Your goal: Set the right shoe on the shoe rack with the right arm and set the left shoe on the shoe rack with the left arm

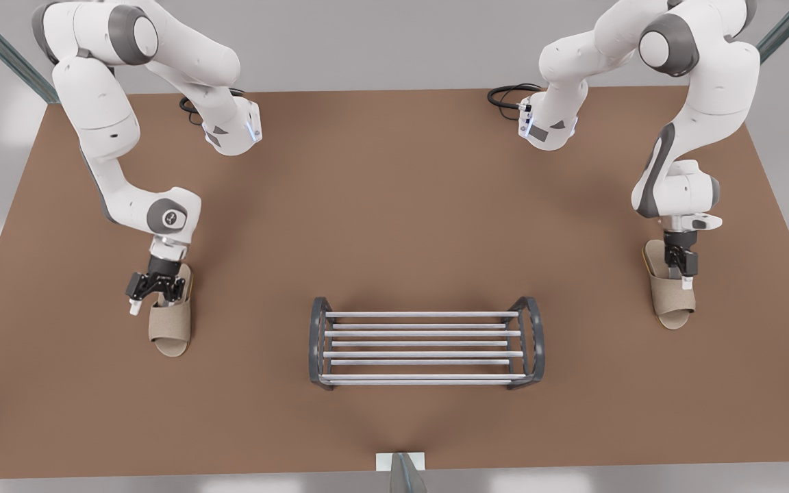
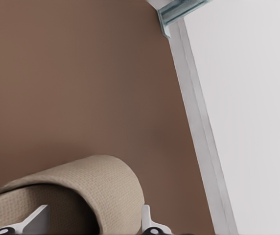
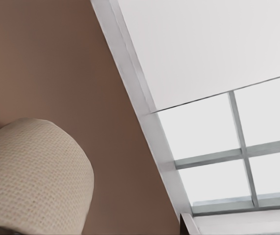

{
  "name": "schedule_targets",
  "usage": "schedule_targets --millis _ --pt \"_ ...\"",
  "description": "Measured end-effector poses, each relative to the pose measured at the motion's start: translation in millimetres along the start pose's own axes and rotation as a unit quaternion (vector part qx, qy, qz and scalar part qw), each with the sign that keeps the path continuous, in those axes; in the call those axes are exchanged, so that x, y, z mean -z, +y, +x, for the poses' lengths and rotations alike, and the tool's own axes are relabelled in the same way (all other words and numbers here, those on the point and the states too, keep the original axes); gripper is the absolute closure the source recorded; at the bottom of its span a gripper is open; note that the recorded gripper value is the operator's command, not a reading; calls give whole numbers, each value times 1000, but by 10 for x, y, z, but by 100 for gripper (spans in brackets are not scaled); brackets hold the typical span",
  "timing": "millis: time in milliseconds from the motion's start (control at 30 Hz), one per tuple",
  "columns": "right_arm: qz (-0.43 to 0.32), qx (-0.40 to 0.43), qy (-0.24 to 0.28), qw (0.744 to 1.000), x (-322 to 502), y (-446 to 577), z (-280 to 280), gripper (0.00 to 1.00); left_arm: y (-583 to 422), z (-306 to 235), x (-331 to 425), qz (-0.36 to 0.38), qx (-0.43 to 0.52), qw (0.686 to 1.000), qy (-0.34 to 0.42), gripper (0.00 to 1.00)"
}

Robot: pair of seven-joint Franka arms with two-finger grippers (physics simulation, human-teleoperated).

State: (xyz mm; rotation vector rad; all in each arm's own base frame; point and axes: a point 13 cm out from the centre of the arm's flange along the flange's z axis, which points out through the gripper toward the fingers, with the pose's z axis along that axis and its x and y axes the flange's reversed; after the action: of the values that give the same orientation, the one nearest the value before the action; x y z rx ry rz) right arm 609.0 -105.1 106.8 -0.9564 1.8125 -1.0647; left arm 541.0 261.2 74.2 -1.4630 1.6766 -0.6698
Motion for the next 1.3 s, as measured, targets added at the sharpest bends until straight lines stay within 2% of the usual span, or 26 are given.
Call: schedule_targets --millis 33,133,167,200,233,300,333,500,567,633,700,800,833,1000,1033,1067,1100,1167,1200,1233,1300 --pt "2 -5 -1 1000 -27 -11 -10 0 7 -4 2 -1 10 1000 0 19" --pt "8 -20 -3 1000 -132 -54 -48 0 9 -7 2 -3 35 999 -1 19" --pt "9 -24 -3 1000 -154 -54 -52 5 11 -8 2 -4 43 999 -1 19" --pt "9 -28 -3 1000 -166 -55 -55 14 14 -9 3 -5 50 999 -1 27" --pt "10 -31 -3 999 -173 -56 -56 29 16 -9 4 -5 57 998 -1 29" --pt "10 -38 -4 999 -177 -57 -58 45 16 -11 6 -6 70 998 -1 29" --pt "10 -41 -4 999 -180 -59 -59 45 -8 -27 -3 -4 75 997 -2 29" --pt "17 -54 -8 998 -237 -153 -117 73 -96 -90 -55 4 97 995 -6 28" --pt "18 -59 -10 998 -265 -198 -154 73 -99 -93 -65 4 105 994 -6 29" --pt "22 -64 -14 998 -305 -268 -203 75 -73 -81 -74 2 112 994 -6 40" --pt "32 -70 -23 997 -370 -438 -343 75 -60 -77 -77 1 119 993 -6 40" --pt "54 -86 -60 993 -631 -1317 -943 75 -62 -76 -81 1 128 992 -6 42" --pt "53 -90 -72 992 -659 -1590 -1153 75 -61 -78 -80 1 131 991 -6 51" --pt "-16 -66 -152 986 -119 -2396 -2568 75 -92 -58 -100 2 141 990 -5 49" --pt "-32 -48 -162 985 5 -2441 -2802 75 -96 -49 -103 2 143 990 -5 46" --pt "-46 -26 -169 984 123 -2450 -3018 77 -96 -44 -104 1 145 989 -4 30" --pt "-60 -1 -176 982 273 -2399 -3238 78 -96 -43 -106 2 147 989 -5 0" --pt "-97 37 -197 975 645 -2142 -3680 78 -109 -39 -119 3 150 989 -6 0" --pt "-118 54 -211 969 866 -1941 -3923 77 -155 -14 -148 4 150 989 -5 17" --pt "-137 65 -220 964 1042 -1781 -4069 77 -183 -5 -164 3 150 989 -4 30" --pt "-166 83 -234 954 1328 -1538 -4273 77 -204 -10 -175 0 151 988 -5 30"
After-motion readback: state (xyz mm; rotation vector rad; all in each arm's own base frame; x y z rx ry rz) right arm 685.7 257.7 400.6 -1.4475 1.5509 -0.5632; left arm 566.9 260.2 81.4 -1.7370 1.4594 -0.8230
